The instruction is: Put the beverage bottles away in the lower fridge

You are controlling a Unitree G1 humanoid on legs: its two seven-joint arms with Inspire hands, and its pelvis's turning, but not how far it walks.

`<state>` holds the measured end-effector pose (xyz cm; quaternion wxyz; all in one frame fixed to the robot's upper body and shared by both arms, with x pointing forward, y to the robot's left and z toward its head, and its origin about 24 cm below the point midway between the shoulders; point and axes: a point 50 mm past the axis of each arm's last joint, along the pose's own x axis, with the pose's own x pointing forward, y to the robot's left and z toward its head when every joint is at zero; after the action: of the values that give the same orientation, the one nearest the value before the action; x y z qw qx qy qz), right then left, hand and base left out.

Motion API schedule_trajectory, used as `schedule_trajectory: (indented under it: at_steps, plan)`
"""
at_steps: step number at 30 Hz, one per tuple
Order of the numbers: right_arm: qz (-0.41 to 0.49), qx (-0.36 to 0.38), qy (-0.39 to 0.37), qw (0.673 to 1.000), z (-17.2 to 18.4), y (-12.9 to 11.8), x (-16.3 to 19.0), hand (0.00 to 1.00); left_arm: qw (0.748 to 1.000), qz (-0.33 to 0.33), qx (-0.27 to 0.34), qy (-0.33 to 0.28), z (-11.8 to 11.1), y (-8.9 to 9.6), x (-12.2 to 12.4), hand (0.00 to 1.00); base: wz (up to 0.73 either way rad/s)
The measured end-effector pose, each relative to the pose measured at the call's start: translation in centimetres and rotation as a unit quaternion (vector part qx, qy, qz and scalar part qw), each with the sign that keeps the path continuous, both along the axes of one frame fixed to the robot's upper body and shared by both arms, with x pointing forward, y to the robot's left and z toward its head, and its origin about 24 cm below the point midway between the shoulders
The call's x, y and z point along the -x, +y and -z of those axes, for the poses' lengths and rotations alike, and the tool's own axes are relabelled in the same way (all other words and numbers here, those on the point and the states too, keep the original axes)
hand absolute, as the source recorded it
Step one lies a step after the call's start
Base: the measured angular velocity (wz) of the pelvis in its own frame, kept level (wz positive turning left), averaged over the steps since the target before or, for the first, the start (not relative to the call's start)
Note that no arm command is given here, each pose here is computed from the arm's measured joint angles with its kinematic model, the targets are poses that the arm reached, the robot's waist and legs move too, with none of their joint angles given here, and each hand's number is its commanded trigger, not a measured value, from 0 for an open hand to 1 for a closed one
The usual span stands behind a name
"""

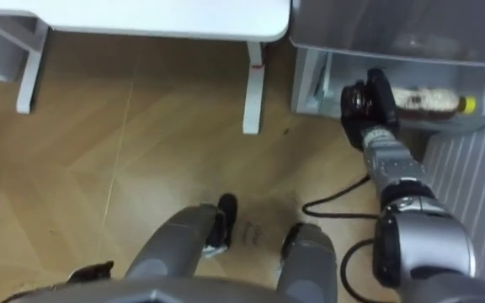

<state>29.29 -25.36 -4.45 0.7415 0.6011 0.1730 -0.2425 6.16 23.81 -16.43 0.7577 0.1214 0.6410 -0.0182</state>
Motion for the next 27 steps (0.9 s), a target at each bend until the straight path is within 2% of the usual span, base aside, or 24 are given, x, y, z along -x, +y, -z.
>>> schedule_trajectory:
  at_steps: [17,27]
  plan:
    - [-0.026,0.062,-0.002,0.998,-1.6,-1.6,-0.9,1.0,1.0,-0.01,-0.017,-0.016,-0.1,-0.1,-0.7,0.0,0.02]
    - [-0.022,0.088,0.005,0.996,-2.8,-2.7,-1.5,1.0,0.999,0.002,-0.033,-0.014,-0.3,0.9,-0.5,0.0,0.01]
